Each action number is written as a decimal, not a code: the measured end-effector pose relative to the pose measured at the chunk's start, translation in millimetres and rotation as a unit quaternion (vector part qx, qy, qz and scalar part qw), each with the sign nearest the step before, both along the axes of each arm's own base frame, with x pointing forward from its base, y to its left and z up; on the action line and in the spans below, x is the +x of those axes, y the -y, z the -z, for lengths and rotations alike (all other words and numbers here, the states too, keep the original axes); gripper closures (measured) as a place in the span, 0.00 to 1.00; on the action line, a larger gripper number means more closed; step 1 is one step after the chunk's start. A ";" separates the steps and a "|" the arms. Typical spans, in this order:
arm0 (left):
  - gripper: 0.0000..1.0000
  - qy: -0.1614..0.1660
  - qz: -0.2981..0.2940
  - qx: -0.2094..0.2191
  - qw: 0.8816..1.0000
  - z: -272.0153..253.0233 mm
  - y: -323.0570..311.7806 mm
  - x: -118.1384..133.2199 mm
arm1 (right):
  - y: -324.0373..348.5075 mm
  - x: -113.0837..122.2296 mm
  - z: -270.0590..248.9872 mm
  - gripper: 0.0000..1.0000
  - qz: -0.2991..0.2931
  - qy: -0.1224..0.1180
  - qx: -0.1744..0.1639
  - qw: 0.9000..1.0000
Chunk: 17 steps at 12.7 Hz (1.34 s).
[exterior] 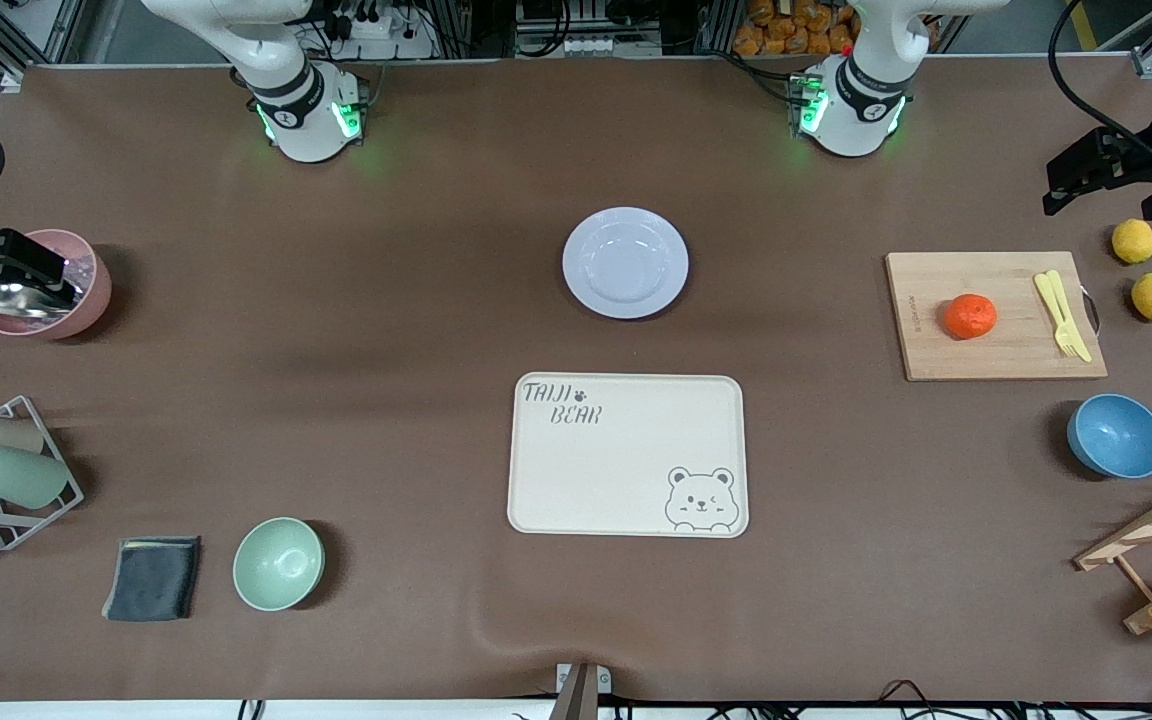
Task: Place orange and plate with both arms
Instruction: 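Lower the left gripper over the orange on the wooden cutting board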
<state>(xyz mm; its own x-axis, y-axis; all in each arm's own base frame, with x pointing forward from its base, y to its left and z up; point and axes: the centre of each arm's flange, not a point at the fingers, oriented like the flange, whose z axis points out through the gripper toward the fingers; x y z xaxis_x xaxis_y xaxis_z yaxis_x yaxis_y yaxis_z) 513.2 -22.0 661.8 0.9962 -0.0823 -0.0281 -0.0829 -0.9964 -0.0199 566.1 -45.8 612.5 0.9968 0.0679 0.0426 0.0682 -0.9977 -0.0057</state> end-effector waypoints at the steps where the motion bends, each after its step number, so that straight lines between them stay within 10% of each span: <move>1: 0.00 0.000 0.000 0.000 1.000 0.0 0.1 0.0 | 0.1 0.0 0.0 0.00 0.000 0.000 0.000 1.000; 11: 0.00 -0.108 -0.040 0.053 0.992 169.9 -27.5 73.4 | 3.4 3.1 4.3 0.00 0.003 -0.003 0.000 1.000; 17: 0.00 -0.115 -0.067 0.044 0.990 289.1 -75.2 59.1 | 2.1 3.3 5.0 0.00 0.002 -0.005 0.000 1.000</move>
<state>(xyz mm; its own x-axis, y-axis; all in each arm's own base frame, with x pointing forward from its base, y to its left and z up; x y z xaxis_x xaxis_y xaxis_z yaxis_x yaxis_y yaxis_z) 572.2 53.2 372.7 0.9647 0.0625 -0.2558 0.0371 -0.9940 -0.1031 569.5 -47.9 607.5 0.9974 0.0644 0.0329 0.0647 -0.9979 -0.0062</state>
